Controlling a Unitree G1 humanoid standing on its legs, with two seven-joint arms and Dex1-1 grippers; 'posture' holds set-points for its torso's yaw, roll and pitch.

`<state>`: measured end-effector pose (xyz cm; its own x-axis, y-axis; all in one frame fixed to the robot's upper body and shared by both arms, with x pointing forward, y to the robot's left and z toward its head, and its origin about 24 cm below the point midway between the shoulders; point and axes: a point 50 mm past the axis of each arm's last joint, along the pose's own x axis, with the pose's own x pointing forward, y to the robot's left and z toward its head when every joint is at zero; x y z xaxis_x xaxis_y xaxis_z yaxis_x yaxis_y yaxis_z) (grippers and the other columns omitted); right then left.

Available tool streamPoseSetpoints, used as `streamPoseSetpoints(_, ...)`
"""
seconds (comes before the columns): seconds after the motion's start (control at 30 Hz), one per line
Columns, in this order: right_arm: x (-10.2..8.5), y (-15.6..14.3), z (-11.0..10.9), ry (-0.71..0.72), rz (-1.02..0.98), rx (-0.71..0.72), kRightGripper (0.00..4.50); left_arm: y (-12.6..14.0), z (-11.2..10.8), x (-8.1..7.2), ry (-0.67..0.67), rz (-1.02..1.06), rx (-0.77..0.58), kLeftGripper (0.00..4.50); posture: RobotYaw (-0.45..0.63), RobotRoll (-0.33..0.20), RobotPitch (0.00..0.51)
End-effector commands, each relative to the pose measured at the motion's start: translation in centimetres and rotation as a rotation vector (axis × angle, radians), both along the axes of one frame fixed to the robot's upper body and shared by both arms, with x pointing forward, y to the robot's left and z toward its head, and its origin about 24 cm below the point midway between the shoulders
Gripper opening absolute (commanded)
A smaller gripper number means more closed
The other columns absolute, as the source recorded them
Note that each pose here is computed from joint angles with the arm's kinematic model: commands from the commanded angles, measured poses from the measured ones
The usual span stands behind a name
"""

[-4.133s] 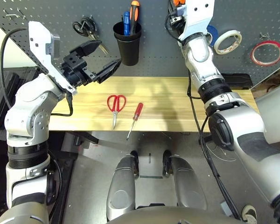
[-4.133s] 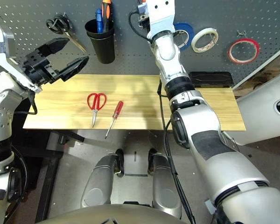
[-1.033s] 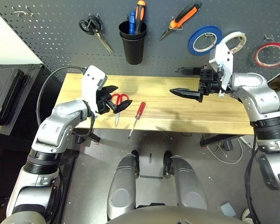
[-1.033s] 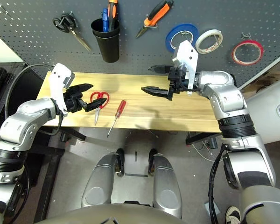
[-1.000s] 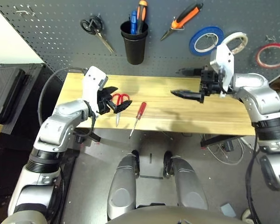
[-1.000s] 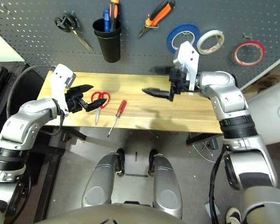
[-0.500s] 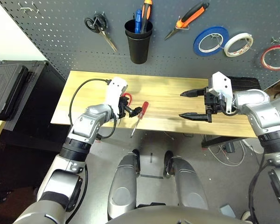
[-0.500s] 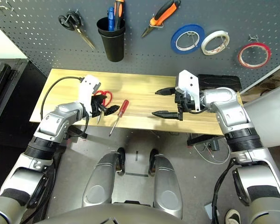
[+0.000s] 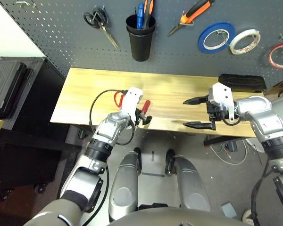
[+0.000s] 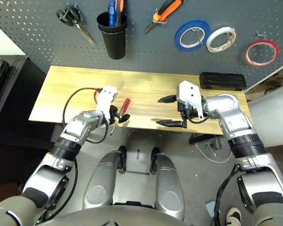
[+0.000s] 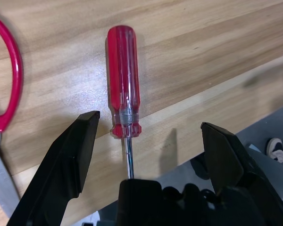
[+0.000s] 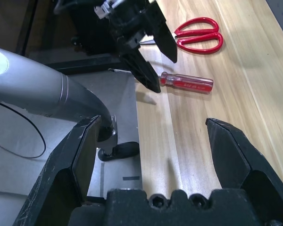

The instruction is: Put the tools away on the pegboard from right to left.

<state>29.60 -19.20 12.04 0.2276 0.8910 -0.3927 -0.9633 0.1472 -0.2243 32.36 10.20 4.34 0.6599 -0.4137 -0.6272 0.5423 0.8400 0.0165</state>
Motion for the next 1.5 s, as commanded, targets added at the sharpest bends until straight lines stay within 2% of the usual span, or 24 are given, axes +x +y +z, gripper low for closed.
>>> streamPoseSetpoints(0.03, -0.9, -0.1, -0.7, 0.034, 0.009, -0.006, 4.47, 0.5, -1.0, 0.1, 0.027, 0.052, 0.021, 4.50, 0.02, 0.000, 0.379)
streamPoseSetpoints(0.47, -2.1, -0.1, -0.7, 0.062, -0.006, 0.002, 4.47, -0.5, -1.9, 1.0, 0.015, 0.102, 0.003, 4.50, -0.01, 0.000, 0.410)
streamPoseSetpoints(0.6, -1.9, -0.2, -0.6, 0.058, -0.017, 0.002, 4.50, -0.7, -2.1, 0.9, 0.013, 0.085, 0.012, 3.12, 0.00, 0.000, 0.405)
streamPoseSetpoints(0.8, -1.5, -0.2, -0.7, 0.047, -0.030, 0.004, 4.50, -0.3, -0.4, 1.1, -0.043, 0.097, -0.031, 0.87, 0.01, 0.000, 0.390)
streamPoseSetpoints(0.87, -1.3, -0.2, -0.7, 0.046, -0.030, 0.005, 4.50, -0.1, 0.2, 1.2, -0.058, 0.106, -0.045, 0.82, 0.02, 0.000, 0.383)
streamPoseSetpoints(1.0, -0.9, -0.4, -0.7, 0.040, -0.024, 0.001, 4.50, 1.6, 3.0, 0.8, -0.142, 0.134, -0.090, 0.82, 0.04, 0.000, 0.372)
streamPoseSetpoints(1.1, -0.3, -0.6, -0.7, 0.034, -0.023, -0.001, 4.50, 3.2, 5.5, -0.2, -0.207, 0.161, -0.117, 0.82, 0.06, 0.000, 0.353)
streamPoseSetpoints(1.23, 0.4, -0.7, -0.7, 0.016, -0.022, 0.004, 4.50, 4.8, 7.4, -1.9, -0.245, 0.172, -0.101, 0.82, 0.09, 0.000, 0.332)
streamPoseSetpoints(1.5, 1.9, -0.7, -0.2, -0.030, -0.006, 0.015, 4.50, 5.7, 11.3, -3.5, -0.380, 0.132, -0.101, 0.82, 0.13, 0.000, 0.276)
